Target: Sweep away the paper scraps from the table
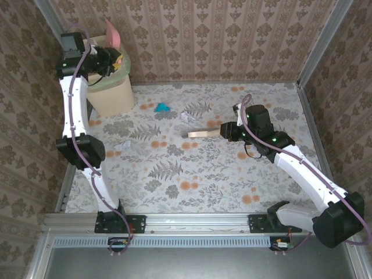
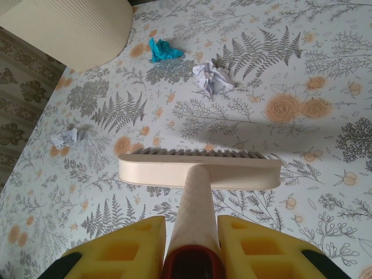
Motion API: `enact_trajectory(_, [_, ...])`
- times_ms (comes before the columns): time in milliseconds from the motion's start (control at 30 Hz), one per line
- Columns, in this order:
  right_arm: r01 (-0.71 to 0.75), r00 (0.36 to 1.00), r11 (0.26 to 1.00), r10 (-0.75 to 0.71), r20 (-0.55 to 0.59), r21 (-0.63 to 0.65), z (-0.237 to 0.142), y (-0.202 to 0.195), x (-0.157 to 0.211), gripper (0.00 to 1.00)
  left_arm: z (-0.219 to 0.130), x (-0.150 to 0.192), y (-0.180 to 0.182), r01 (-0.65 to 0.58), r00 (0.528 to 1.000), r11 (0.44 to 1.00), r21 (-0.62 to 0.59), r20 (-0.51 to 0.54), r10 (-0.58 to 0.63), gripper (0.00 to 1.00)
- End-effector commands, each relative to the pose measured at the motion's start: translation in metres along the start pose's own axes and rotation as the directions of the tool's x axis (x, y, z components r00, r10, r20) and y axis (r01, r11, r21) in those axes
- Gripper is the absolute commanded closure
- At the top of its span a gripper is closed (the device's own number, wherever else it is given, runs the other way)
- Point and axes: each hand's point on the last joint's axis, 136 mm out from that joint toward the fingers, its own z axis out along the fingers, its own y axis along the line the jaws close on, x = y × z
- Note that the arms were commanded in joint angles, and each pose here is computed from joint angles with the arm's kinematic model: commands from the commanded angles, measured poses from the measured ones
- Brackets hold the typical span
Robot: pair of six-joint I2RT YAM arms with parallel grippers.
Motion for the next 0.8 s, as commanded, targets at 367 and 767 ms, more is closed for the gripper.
enact_trajectory(367, [0.022,0.999,0.998,-0.020,0.042,-0.051,0.000,0.014,-0.018,1.00,-0.021,-0.036,-0.044,0.143,0.982,0.931,0.336,0.070,-0.176,1.00])
enact_trajectory(767, [0.024,0.999,0.999,-0.022,0.043,-0.045,0.001,0.013,-0.018,1.00,-0.022,-0.034,-0.047,0.150,0.978,0.911,0.383,0.079,-0.195,1.00])
